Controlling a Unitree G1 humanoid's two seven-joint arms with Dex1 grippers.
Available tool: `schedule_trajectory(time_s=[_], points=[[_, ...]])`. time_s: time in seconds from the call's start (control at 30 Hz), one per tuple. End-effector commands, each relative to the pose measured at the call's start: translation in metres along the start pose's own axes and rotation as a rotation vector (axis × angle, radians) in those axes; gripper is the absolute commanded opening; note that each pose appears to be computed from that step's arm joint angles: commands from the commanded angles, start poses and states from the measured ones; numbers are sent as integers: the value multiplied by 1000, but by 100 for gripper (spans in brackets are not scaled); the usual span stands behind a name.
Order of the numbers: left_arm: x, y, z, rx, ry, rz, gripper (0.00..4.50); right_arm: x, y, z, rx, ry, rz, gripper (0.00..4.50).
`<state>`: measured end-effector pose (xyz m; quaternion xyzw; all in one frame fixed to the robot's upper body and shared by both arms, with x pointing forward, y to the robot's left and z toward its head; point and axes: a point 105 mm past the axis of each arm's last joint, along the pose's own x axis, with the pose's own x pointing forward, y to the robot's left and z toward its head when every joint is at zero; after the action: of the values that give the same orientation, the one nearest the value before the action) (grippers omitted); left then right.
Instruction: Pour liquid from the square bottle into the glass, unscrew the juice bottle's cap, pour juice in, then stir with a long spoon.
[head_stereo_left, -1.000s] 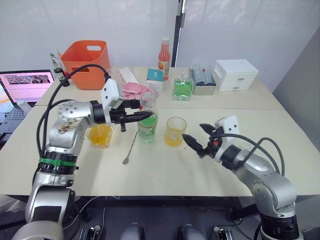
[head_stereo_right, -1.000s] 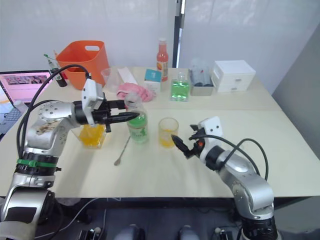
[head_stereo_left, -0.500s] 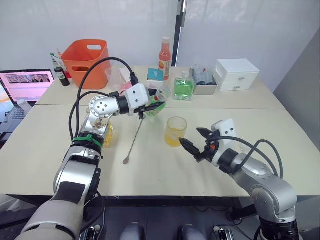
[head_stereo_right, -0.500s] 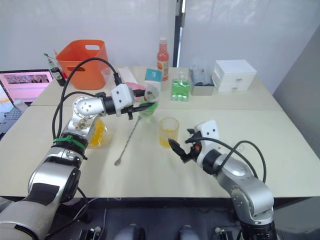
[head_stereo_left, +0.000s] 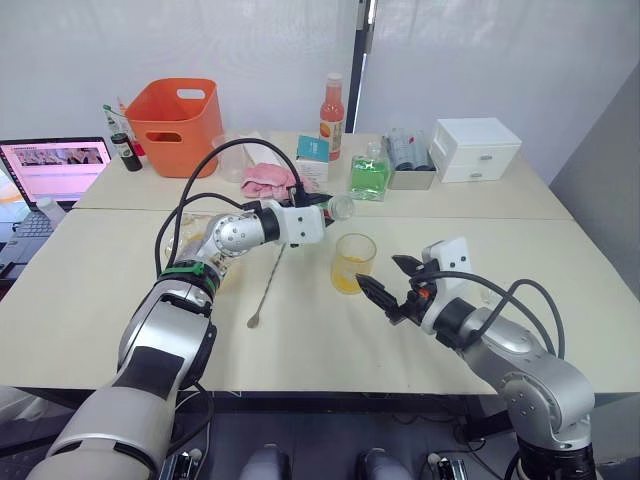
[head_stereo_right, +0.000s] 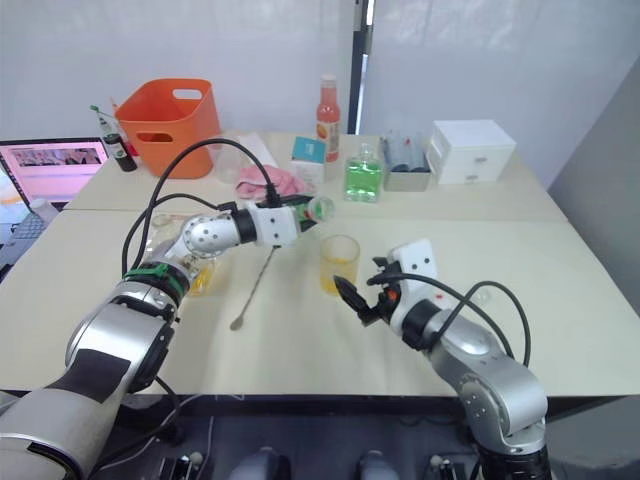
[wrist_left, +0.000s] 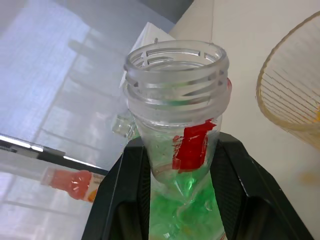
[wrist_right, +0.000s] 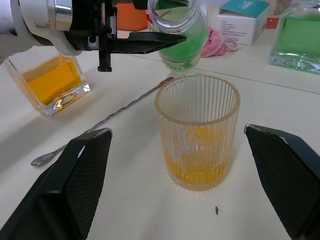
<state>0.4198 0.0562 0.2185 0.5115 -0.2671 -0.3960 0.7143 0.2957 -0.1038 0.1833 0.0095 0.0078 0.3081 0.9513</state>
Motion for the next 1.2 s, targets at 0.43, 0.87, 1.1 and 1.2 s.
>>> schedule_trajectory(time_s=[0.43,0.87,1.1,1.2], points=[[11,15,16,276,-35,83,135,-5,7,17,-10,-65,-2,449],[15,13,16,460,-34,89,135,-5,9,18,2,-70,0,449],[16,10,16,505,-40,84,135,-4,9,21,8,-81,1,449],[16,10,15,526,-37,83,135,-4,9,21,10,-82,1,449]])
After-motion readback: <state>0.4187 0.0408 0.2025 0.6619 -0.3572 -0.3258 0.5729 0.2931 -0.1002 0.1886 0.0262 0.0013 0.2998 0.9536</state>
